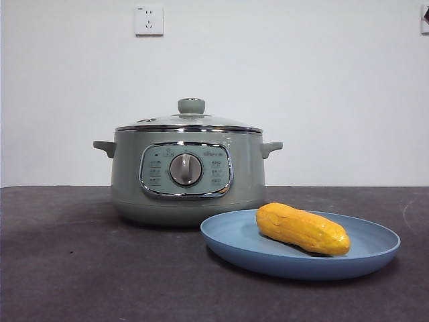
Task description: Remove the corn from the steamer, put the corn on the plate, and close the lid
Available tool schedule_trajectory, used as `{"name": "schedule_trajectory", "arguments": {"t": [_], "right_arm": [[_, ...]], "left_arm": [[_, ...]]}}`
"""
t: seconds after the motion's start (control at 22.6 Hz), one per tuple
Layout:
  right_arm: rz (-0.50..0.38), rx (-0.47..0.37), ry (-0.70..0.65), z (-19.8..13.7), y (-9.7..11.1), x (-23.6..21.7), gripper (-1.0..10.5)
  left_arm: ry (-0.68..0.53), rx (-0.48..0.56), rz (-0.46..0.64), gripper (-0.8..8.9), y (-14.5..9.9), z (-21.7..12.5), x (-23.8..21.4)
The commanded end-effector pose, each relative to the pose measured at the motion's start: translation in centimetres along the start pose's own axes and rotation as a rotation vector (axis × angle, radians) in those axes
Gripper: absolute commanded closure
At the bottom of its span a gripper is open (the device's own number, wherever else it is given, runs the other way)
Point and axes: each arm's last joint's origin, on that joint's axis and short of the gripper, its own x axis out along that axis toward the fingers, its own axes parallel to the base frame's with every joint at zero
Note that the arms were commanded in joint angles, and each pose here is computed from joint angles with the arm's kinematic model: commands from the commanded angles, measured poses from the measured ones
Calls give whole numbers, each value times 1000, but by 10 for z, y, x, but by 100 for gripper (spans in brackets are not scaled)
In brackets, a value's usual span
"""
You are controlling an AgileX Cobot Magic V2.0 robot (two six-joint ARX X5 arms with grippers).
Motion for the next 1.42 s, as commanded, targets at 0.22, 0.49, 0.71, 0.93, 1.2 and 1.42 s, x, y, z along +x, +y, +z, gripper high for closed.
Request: {"name": "schedule_trajectory", "arguments": {"t": [0.22, 0.49, 0.71, 0.93, 1.2, 1.42], "right_arm": [[-2, 5, -3, 0, 0, 0, 946], [-2, 5, -3, 0, 0, 0, 946], [-1, 5, -4, 0, 0, 0, 946], [-2, 5, -3, 0, 0, 0, 946], [-2, 5, -3, 0, 0, 0, 946], [-2, 5, -3, 0, 0, 0, 946]], "left_arm": [[21, 7, -3, 818, 0, -2, 3], [-261, 240, 71, 817, 6, 21, -9], [-573, 454, 139, 818, 6, 42, -34], [-751, 559, 175, 818, 11, 43, -62], [-864, 633, 294, 817, 0, 21, -110], [-855, 595, 380, 818, -11, -12, -139]]}}
